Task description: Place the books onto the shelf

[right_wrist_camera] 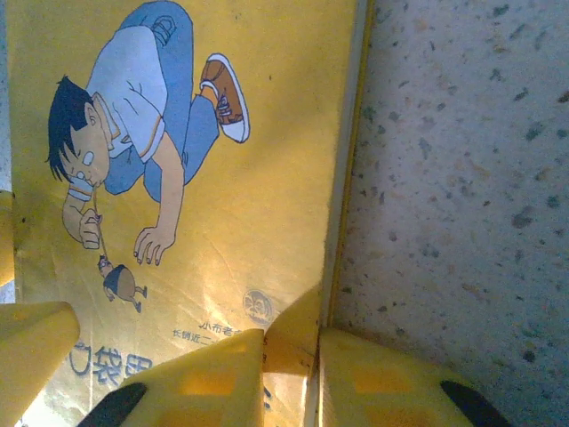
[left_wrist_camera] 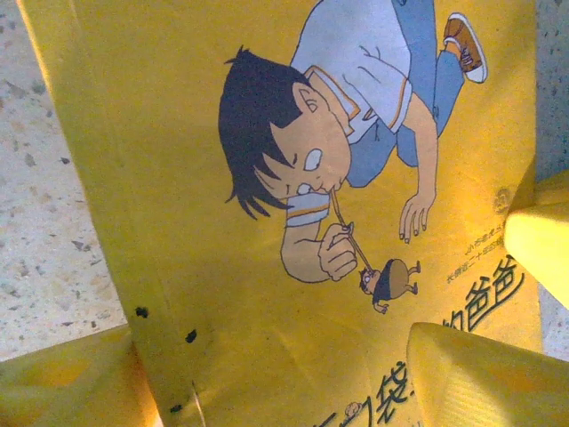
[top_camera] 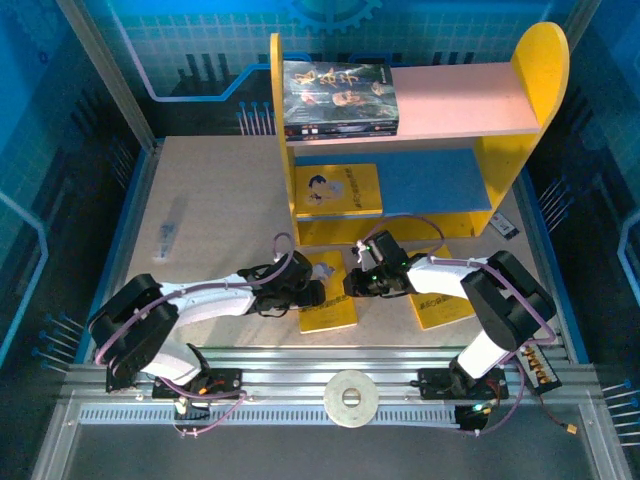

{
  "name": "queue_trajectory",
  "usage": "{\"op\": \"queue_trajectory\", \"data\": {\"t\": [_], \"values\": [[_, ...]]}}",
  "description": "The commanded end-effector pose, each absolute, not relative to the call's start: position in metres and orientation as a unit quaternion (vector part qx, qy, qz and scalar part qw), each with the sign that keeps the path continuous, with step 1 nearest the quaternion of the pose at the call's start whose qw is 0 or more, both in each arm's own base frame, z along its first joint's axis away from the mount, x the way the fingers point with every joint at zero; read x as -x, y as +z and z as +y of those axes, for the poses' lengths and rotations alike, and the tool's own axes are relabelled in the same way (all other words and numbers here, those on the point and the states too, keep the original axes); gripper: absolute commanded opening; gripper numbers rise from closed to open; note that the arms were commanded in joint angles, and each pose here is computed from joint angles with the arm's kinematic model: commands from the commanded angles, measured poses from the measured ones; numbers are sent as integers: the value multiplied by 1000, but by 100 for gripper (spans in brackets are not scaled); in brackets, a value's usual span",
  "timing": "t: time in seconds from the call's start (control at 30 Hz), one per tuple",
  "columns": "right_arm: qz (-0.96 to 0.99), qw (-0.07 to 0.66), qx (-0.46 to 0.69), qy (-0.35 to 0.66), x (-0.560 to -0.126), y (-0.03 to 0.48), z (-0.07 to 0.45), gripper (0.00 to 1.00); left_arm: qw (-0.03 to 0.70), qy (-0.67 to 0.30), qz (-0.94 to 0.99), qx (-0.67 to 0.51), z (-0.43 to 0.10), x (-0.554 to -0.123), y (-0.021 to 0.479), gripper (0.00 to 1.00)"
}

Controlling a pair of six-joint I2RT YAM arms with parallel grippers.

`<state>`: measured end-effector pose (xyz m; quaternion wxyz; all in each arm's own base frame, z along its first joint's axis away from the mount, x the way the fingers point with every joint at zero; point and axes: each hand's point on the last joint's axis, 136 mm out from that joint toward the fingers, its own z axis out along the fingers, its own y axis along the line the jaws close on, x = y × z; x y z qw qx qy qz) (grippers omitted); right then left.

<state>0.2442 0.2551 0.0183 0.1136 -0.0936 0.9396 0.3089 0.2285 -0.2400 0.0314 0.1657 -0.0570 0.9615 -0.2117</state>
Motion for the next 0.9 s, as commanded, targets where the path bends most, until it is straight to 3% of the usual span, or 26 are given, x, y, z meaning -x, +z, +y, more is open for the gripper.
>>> {"op": "queue_trajectory", "data": {"t": [0.0, 0.1, 0.57, 0.87], "values": [[926, 63, 131, 349, -209, 3, 278, 21, 220, -346, 912, 6, -292, -243, 89, 69], [908, 65, 122, 397, -210, 13, 290, 22, 225, -352, 908, 9, -291, -243, 85, 67], [936, 70, 137, 317, -212, 3, 274, 22, 255, -359, 898, 0, -285, -244, 106, 61], [929, 73, 150, 330, -212, 9, 282, 23, 266, -367, 891, 4, -286, -247, 117, 56]]}}
